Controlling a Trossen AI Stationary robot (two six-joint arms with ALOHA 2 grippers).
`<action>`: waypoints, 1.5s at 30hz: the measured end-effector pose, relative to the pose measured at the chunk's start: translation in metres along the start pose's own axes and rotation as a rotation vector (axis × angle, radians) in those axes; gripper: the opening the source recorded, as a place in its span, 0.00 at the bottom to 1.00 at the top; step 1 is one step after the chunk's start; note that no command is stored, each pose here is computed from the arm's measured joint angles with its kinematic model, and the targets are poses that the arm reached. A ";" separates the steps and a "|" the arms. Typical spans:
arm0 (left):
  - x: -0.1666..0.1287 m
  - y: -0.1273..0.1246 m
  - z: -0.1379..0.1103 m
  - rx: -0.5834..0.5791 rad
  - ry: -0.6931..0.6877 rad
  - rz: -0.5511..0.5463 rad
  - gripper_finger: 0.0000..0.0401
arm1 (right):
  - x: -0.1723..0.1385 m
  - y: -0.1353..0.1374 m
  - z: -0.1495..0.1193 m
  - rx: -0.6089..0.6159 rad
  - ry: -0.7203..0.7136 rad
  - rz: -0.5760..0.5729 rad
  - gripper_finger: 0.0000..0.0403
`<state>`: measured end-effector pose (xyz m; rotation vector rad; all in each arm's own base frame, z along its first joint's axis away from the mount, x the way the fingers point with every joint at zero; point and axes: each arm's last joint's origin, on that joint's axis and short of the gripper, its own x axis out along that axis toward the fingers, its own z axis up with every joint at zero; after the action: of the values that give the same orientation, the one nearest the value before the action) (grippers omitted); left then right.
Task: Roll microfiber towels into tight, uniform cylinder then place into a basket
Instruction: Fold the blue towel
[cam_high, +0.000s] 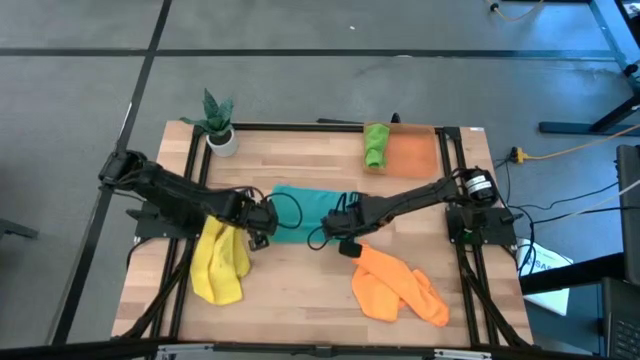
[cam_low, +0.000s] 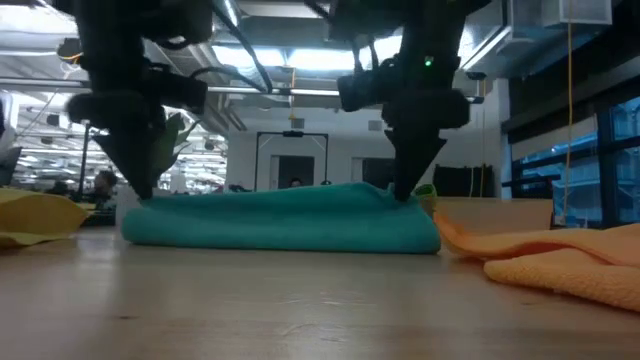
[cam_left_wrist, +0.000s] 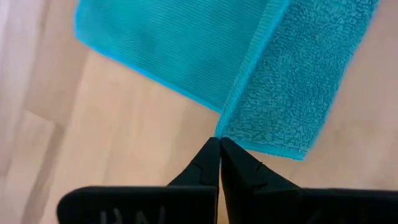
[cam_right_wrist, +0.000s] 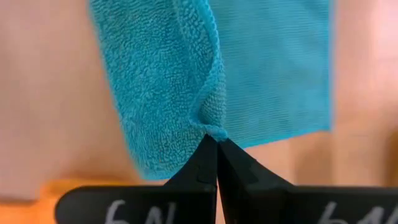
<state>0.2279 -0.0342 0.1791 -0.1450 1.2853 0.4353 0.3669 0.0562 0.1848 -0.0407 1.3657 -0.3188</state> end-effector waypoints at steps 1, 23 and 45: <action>0.001 0.003 0.002 -0.009 0.001 0.004 0.00 | 0.001 -0.003 0.001 0.003 -0.001 -0.020 0.00; 0.016 0.064 0.038 -0.084 -0.115 0.168 0.00 | 0.017 -0.068 0.004 0.086 0.090 -0.258 0.00; 0.017 0.071 0.045 -0.136 -0.160 0.132 0.01 | 0.021 -0.077 0.008 0.025 0.085 -0.216 0.09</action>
<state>0.2445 0.0498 0.1853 -0.1369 1.1120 0.6354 0.3628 -0.0240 0.1833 -0.1559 1.4442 -0.5235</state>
